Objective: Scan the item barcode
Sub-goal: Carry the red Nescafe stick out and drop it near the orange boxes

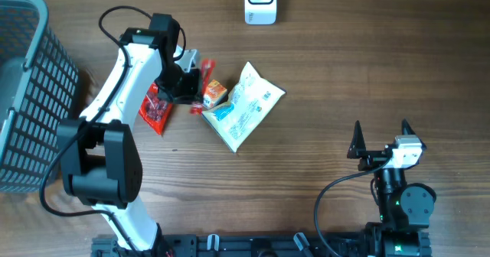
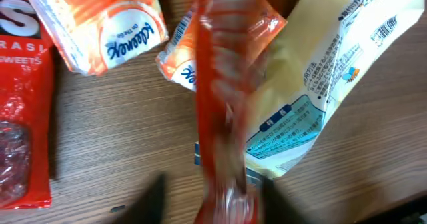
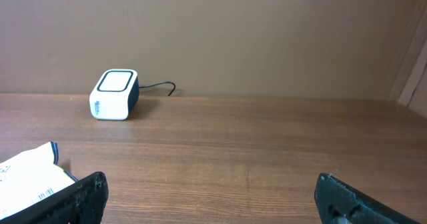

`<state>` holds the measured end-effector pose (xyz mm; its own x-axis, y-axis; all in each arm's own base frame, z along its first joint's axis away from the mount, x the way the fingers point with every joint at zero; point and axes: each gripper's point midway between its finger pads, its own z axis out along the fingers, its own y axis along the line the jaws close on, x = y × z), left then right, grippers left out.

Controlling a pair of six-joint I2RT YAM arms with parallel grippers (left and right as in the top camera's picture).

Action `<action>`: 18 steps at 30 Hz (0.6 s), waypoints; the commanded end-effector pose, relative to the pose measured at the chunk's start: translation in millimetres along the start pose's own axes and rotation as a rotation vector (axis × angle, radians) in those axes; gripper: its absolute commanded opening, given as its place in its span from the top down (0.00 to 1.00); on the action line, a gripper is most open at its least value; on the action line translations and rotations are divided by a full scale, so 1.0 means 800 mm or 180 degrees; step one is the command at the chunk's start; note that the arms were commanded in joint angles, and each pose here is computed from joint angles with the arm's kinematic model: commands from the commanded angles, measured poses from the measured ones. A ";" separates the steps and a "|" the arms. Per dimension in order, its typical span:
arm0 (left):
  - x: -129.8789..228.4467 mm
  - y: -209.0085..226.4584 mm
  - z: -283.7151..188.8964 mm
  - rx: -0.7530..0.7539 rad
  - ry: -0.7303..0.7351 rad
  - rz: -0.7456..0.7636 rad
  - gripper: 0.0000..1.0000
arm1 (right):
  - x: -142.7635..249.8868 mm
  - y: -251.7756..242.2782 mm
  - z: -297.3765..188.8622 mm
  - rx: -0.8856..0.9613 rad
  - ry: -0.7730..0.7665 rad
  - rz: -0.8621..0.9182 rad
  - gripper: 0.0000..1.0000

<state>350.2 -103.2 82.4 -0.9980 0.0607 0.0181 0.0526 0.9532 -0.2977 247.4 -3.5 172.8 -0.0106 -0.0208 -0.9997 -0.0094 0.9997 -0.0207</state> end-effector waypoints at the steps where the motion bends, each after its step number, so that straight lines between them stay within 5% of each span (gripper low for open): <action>1: -0.003 0.009 -0.001 -0.0112 -0.0039 -0.0069 0.00 | -0.001 -0.005 -0.001 0.0071 -0.0020 -0.0014 0.00; 8: -0.012 0.011 -0.045 -0.0102 -0.0109 -0.0205 0.00 | -0.001 -0.005 -0.001 0.0071 -0.0020 -0.0015 0.00; 18: -0.038 -0.040 -0.214 0.0455 -0.0899 -0.0154 0.00 | -0.001 -0.005 -0.001 0.0071 -0.0020 -0.0012 0.00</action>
<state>391.4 -69.3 215.8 -0.9825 -0.0771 -0.1695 -0.0165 0.9427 -0.3332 247.4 -3.5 172.8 -0.0106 -0.0208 -0.9997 -0.0094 0.9997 -0.0207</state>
